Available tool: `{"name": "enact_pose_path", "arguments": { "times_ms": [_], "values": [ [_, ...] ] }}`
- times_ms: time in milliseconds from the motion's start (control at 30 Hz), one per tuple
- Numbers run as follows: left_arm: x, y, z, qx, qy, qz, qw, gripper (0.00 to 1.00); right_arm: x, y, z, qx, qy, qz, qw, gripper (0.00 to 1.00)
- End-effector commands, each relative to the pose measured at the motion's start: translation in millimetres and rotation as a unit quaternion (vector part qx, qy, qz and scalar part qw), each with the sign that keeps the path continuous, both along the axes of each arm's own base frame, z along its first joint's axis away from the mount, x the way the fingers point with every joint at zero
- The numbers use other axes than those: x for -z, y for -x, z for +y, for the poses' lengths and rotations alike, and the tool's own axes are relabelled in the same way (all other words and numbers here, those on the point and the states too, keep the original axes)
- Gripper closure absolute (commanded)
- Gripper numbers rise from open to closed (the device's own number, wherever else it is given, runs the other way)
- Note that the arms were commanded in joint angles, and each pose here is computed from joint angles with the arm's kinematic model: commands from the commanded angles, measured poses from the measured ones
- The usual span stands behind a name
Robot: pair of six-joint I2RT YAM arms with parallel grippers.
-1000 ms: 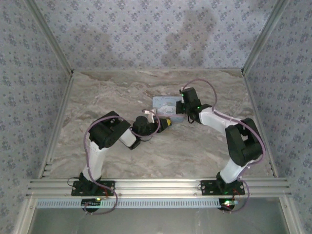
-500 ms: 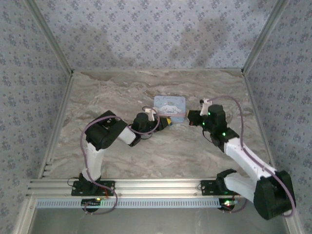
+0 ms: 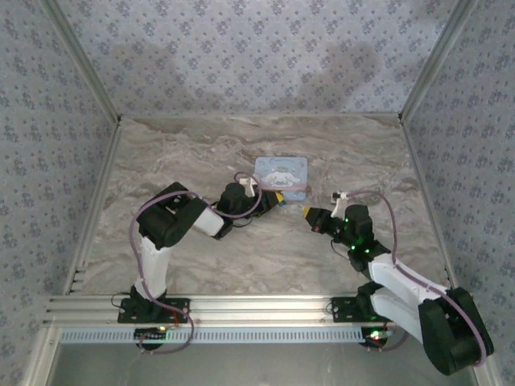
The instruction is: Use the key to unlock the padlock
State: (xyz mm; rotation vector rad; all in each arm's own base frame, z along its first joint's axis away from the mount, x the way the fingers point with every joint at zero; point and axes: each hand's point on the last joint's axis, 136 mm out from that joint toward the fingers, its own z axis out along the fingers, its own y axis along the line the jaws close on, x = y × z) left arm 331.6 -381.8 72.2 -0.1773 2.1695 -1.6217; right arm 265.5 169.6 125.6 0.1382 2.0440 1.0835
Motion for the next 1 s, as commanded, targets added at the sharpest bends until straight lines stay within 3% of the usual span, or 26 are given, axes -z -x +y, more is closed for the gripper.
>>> {"name": "enact_pose_path", "arguments": {
  "times_ms": [0,633,967],
  "values": [
    [-17,4,-8,0.016,0.029,0.021,0.999,0.97,-7,-7,3,0.021,-0.036,-0.015,0.999,1.0],
    [-29,3,-9,0.012,0.057,0.021,0.998,0.97,23,-34,38,0.023,-0.093,0.034,0.995,1.0],
    [-31,2,-9,0.011,0.069,0.022,0.997,0.97,28,-36,42,0.023,-0.092,0.039,0.995,1.0]
  ]
}}
